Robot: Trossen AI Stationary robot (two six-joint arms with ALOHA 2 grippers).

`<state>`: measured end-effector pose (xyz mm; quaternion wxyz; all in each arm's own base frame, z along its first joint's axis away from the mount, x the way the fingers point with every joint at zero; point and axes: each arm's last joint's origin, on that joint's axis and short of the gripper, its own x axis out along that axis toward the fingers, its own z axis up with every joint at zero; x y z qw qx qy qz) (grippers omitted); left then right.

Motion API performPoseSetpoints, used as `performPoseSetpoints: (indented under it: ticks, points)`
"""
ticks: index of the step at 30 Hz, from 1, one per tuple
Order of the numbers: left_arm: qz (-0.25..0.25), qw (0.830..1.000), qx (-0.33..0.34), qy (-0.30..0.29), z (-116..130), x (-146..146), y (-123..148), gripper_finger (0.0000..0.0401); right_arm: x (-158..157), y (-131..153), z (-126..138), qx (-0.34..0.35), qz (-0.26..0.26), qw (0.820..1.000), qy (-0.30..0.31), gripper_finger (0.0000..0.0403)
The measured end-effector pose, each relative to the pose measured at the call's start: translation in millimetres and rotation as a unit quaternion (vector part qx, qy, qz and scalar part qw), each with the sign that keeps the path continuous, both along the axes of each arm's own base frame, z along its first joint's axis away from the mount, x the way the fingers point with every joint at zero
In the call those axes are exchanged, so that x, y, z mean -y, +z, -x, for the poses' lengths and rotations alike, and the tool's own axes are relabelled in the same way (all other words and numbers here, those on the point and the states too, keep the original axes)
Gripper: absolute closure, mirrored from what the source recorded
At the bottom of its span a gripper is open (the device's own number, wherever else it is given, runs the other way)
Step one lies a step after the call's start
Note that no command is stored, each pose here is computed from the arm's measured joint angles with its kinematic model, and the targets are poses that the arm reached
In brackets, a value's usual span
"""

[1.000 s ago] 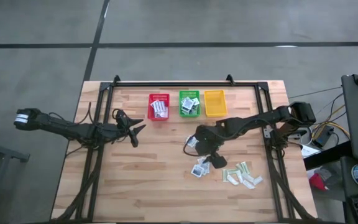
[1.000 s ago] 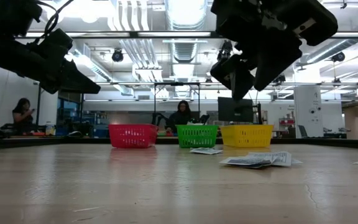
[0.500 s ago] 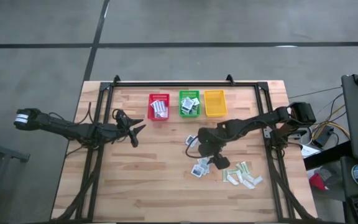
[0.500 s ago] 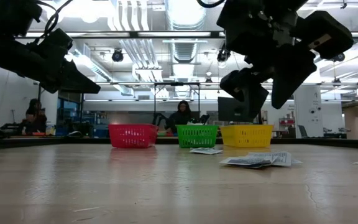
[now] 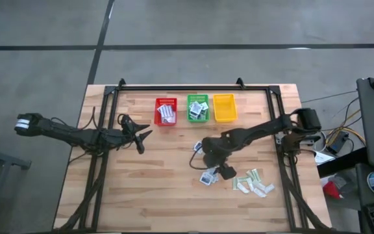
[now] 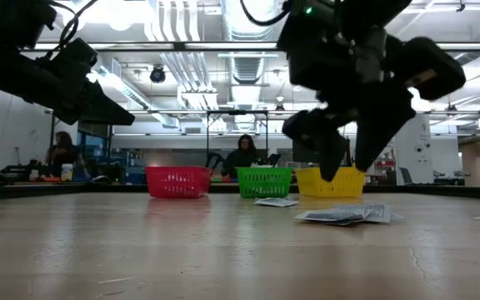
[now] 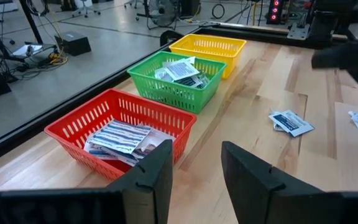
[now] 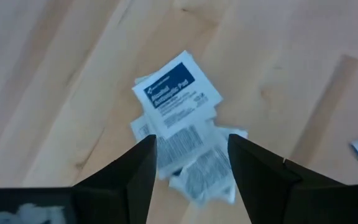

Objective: Pick & Place First Aid Supplies
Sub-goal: Put the alcohol pad into the green basket

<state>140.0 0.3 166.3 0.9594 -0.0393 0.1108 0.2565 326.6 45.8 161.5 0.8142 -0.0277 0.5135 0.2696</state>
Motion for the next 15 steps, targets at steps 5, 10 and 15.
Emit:
performPoseSetpoints:
  ticks: [5,10,15]
  points:
    - [0.004,1.000,0.002,0.001,0,0,0,0.0268,-4,-5,-19,0.007,0.009,0.999,0.030,0.0206]
    - [0.010,1.000,0.004,0.002,0,0,-1,0.0268,-5,-1,-27,0.003,0.016,0.999,0.052,0.0207]
    - [0.011,1.000,0.004,0.001,0,0,0,0.0268,-5,-5,-29,-0.010,0.013,0.998,0.053,0.0207]
